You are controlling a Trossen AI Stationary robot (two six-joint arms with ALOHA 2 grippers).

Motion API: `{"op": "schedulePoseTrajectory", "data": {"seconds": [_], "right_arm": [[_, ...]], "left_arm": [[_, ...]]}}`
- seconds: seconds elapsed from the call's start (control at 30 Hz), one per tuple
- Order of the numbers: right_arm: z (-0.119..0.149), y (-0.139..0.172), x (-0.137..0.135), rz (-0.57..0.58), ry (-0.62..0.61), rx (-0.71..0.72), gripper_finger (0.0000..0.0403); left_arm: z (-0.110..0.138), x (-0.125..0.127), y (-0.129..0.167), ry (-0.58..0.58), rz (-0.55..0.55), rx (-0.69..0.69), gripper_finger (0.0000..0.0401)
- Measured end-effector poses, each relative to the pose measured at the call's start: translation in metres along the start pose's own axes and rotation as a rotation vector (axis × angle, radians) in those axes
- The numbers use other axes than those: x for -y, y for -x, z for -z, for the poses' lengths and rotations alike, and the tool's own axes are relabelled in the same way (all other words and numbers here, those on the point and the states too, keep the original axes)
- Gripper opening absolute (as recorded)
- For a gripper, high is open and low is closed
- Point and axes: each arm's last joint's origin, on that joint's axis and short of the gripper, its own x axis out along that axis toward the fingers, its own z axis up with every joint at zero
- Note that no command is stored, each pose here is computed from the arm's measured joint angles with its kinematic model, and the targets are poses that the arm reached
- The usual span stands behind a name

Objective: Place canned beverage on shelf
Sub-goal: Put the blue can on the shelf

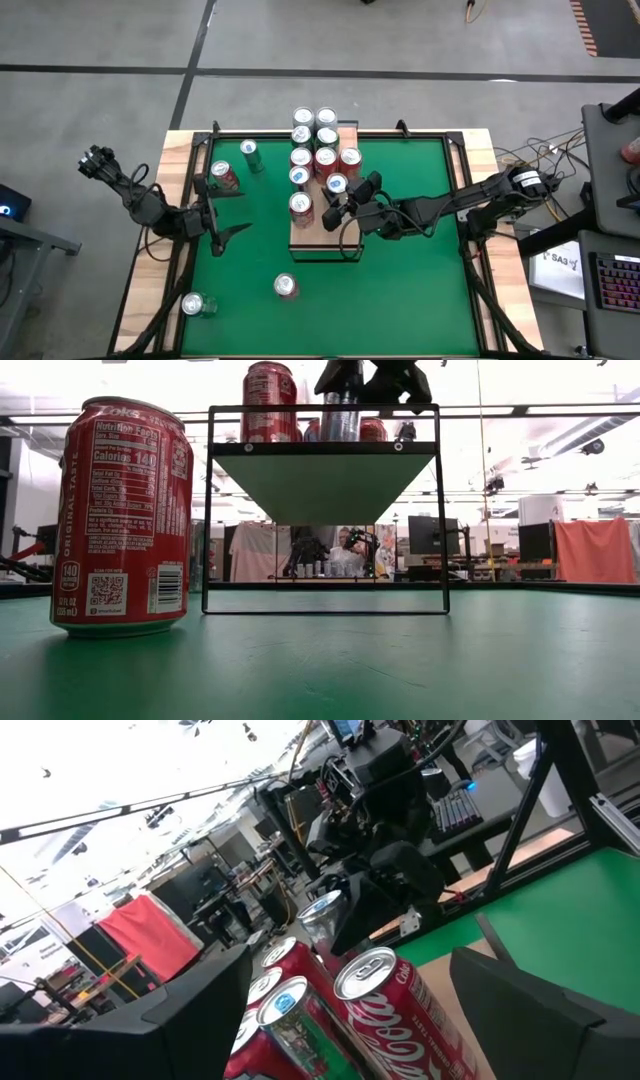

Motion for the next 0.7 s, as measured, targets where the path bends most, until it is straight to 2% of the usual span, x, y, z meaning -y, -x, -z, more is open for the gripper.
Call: {"op": "schedulePoseTrajectory", "data": {"seconds": [0.43, 0.7], "right_arm": [[0.0031, -0.0036, 0.0027, -0.012, 0.016, 0.009, 0.0222], [0.0047, -0.0038, 0.0013, -0.075, 0.060, -0.020, 0.0222]], "left_arm": [[-0.0001, -0.0001, 0.0000, -0.016, 0.000, 0.001, 0.0325], [0.0002, 0.0037, -0.0027, -0.040, 0.007, -0.009, 0.0325]]}}
